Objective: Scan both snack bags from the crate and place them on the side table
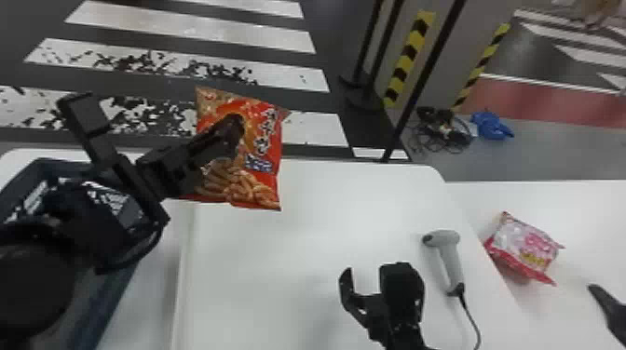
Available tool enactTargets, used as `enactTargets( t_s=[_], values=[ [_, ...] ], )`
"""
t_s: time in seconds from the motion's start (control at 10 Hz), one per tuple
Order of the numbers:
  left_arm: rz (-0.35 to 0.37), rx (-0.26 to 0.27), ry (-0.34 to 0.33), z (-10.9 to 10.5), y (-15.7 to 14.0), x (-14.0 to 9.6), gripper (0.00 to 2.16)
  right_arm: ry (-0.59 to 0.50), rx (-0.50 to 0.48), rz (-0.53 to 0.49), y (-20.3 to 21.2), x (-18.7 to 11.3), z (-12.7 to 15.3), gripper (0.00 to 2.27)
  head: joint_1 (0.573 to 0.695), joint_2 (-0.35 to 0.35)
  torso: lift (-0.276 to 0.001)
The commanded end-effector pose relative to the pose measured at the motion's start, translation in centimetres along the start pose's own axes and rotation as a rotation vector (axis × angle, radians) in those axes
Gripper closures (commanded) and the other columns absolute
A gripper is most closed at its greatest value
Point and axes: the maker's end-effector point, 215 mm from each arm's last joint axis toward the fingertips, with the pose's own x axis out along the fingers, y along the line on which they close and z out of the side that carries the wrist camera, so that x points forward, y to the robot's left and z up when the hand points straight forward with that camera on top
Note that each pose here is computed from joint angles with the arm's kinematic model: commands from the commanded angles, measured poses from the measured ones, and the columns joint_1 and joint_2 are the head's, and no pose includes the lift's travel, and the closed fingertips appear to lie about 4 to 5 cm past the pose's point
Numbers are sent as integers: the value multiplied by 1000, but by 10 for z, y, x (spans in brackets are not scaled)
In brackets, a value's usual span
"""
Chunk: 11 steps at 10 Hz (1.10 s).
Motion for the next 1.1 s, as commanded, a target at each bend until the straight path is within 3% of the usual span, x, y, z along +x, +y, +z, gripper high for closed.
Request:
enactTargets(
  t_s=[0.0, 0.3, 1.0],
  values=[
    [-2, 6, 2, -26, -10, 17, 2132, -10, 17, -13, -9, 0, 7, 76, 695, -290, -98],
    [31, -3, 27, -76, -11, 34, 2132, -19, 40, -30, -21, 0, 13, 76, 695, -350, -98],
    [134, -44, 117, -193, -4, 35, 2132, -23, 71, -86, -56, 3, 19, 76, 695, -350, -98]
  ],
)
